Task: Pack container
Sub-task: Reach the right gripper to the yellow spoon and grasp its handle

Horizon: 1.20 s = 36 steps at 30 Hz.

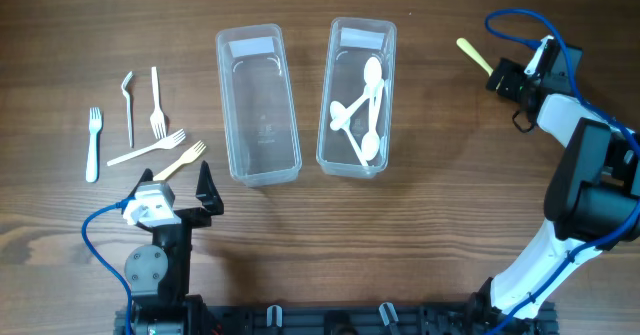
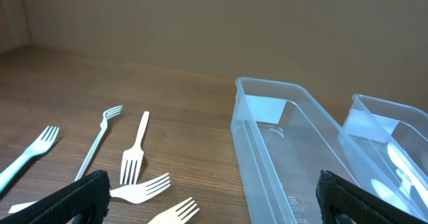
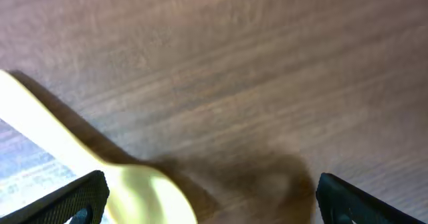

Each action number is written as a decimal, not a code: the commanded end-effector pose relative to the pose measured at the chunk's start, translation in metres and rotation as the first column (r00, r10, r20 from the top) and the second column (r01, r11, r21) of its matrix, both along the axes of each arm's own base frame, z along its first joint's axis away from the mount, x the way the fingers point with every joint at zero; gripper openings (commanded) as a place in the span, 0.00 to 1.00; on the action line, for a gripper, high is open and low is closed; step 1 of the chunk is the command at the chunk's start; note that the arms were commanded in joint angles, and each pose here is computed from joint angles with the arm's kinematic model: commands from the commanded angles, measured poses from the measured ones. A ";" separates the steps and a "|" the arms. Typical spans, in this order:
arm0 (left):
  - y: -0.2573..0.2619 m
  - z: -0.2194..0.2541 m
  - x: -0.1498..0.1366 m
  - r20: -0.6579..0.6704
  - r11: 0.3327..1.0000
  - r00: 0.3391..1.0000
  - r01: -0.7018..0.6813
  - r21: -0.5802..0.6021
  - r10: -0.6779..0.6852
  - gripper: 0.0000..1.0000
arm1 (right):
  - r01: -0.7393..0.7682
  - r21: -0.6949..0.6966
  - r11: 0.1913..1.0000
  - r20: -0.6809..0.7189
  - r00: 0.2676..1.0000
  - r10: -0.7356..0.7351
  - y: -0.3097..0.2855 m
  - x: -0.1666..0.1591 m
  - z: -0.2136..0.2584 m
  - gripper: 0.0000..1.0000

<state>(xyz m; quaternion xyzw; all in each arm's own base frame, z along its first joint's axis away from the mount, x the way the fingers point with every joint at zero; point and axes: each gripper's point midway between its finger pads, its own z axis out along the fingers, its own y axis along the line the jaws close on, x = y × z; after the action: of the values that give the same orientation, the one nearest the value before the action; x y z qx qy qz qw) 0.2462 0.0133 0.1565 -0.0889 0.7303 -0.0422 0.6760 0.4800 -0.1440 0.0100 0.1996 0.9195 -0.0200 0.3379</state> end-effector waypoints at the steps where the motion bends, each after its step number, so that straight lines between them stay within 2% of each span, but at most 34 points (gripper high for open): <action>1: 0.000 -0.001 0.000 0.001 1.000 1.000 0.002 0.001 -0.002 1.00 | 0.059 0.087 0.994 -0.027 0.998 -0.057 0.006 -0.006 -0.012 0.99; 9: 0.000 -0.001 0.000 0.001 1.000 1.000 0.002 0.001 -0.002 1.00 | 0.084 0.217 0.973 -0.126 0.990 -0.057 0.027 -0.027 -0.027 1.00; 11: 0.000 -0.001 0.000 0.001 1.000 1.000 0.002 0.001 -0.002 1.00 | 0.029 0.245 0.969 -0.090 0.996 -0.007 0.035 -0.020 -0.023 1.00; 15: 0.000 -0.001 0.000 0.001 1.000 1.000 0.002 0.001 -0.002 1.00 | 0.009 0.231 0.973 -0.010 1.000 -0.006 0.031 -0.003 -0.012 1.00; 19: 0.000 -0.001 0.000 0.001 1.000 1.000 0.002 0.001 -0.002 1.00 | -0.156 0.135 0.978 0.038 0.988 0.152 0.035 0.006 -0.004 1.00; 20: 0.000 -0.001 0.000 0.001 1.000 1.000 0.002 0.001 -0.002 1.00 | -0.260 0.117 0.959 0.046 0.966 0.256 0.045 0.006 -0.003 0.99; 22: 0.000 -0.001 0.000 0.001 1.000 1.000 0.002 0.001 -0.002 1.00 | -0.377 0.111 0.920 0.037 0.926 0.375 0.058 0.000 -0.006 0.99; 25: 0.000 -0.001 0.000 0.001 1.000 1.000 0.002 0.001 -0.002 1.00 | -0.499 0.143 0.855 0.036 0.866 0.499 0.078 -0.011 -0.009 0.99; 31: 0.000 -0.001 0.000 0.001 1.000 1.000 0.002 0.001 -0.002 1.00 | -0.583 0.232 0.779 -0.005 0.800 0.600 0.100 -0.037 -0.019 1.00; 36: 0.000 -0.001 0.000 0.002 1.000 1.000 0.002 0.001 -0.002 1.00 | -0.571 0.278 0.773 -0.038 0.797 0.602 0.106 -0.048 -0.024 0.99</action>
<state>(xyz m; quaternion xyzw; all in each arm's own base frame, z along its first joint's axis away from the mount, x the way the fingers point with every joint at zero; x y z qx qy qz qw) 0.2462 0.0133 0.1565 -0.0889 0.7303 -0.0422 0.6760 0.4529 -0.0541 0.0104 -0.0648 0.9417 0.1629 0.2872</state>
